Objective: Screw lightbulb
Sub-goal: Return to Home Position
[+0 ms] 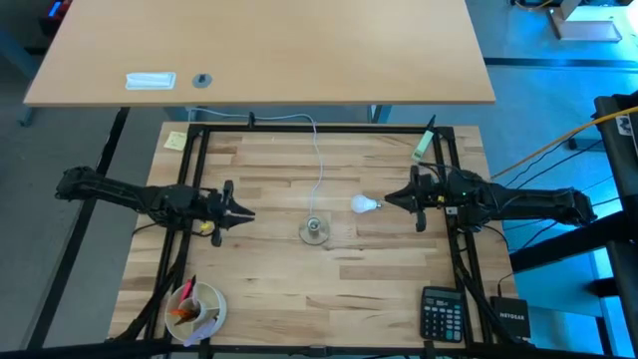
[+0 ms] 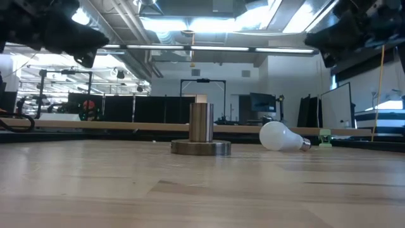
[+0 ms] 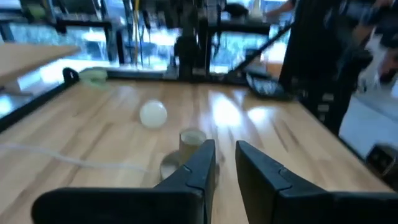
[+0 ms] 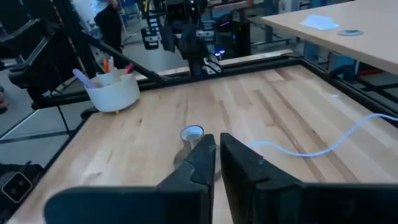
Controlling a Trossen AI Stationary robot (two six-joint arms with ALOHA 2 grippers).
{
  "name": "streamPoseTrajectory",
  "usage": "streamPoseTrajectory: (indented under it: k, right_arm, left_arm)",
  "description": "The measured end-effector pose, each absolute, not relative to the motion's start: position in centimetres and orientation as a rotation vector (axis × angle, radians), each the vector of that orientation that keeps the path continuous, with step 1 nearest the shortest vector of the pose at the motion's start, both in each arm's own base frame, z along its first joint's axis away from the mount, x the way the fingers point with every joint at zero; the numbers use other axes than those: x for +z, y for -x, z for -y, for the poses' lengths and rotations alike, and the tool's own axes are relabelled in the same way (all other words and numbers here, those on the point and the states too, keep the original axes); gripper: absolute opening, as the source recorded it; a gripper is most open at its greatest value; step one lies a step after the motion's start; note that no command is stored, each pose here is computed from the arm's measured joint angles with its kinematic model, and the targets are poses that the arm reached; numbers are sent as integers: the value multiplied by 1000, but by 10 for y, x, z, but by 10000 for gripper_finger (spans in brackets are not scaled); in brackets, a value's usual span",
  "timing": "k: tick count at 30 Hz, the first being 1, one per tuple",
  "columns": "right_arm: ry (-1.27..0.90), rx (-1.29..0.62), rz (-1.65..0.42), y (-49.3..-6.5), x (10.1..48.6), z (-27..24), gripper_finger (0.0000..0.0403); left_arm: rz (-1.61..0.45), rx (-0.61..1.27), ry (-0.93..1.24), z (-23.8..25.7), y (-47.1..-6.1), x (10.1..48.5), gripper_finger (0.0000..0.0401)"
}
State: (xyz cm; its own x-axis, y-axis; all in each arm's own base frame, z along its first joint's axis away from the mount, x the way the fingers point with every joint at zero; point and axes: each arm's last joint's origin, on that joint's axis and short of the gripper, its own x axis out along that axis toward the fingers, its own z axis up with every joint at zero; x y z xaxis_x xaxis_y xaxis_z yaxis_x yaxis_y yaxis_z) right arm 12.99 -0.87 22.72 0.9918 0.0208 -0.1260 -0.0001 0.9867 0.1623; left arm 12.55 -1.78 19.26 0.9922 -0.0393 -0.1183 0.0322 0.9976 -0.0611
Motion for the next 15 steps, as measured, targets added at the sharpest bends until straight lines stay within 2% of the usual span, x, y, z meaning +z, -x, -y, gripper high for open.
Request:
streamPoseTrajectory:
  k: [9,15]
  right_arm:
    - [-195,-113,-25,-109,212,11,30]
    - [-219,-119,-1,-103,196,10,30]
  left_arm:
    - [-6,-1,76,11,-110,177,50]
    - [12,0,101,10,-104,169,55]
